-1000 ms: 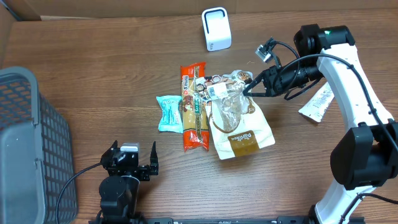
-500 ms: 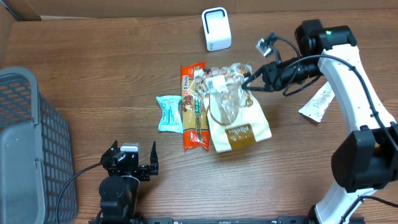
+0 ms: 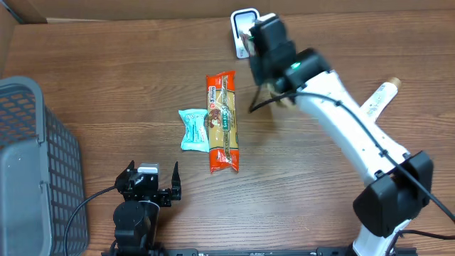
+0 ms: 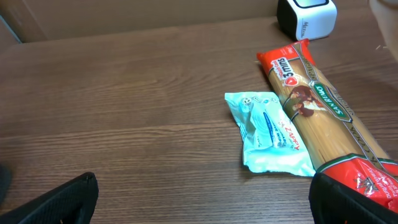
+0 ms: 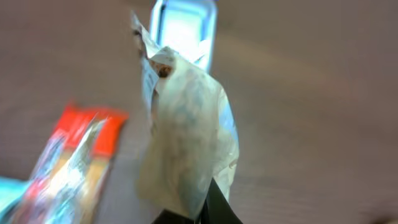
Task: Scan the item barcode
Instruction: 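Hold the snack bag up in front of the white scanner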
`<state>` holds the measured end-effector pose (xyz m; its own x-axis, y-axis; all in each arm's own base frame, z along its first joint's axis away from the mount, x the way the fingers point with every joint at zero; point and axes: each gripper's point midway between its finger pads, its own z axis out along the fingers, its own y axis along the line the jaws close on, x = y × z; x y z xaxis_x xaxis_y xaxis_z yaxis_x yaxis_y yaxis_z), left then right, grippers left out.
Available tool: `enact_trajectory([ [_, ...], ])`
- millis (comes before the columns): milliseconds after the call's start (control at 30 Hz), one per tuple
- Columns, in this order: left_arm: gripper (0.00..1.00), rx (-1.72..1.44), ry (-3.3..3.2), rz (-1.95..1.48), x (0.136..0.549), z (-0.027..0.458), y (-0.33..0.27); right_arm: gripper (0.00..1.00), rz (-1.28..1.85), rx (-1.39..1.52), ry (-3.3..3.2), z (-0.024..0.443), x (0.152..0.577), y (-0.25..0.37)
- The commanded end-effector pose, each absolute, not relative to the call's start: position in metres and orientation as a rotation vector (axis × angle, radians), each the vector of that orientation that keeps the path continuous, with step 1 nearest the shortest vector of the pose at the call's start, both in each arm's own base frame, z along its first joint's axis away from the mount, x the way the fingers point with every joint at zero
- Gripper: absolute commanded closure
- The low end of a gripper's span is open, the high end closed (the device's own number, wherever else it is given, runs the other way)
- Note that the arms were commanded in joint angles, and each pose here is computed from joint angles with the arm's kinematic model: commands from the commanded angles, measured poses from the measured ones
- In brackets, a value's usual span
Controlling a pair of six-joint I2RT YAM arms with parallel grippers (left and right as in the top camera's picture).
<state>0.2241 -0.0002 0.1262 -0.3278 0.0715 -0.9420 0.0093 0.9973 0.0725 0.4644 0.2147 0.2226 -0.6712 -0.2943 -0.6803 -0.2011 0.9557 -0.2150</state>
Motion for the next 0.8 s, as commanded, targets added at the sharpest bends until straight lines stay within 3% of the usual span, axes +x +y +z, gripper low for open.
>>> enact_trajectory([
  [0, 0.01, 0.04, 1.9, 0.063, 0.224, 0.125, 0.001, 0.96, -0.61, -0.243, 2.105, 0.269, 0.487, 0.172],
  [300, 0.01, 0.04, 1.9, 0.063, 0.224, 0.125, 0.001, 0.96, -0.824, -0.603, 1.912, 0.27, 0.534, 0.196],
  [767, 0.0, 0.04, 1.9, 0.063, 0.224, 0.125, 0.001, 0.96, -1.046, -0.775, 1.687, 0.229, 0.599, 0.21],
])
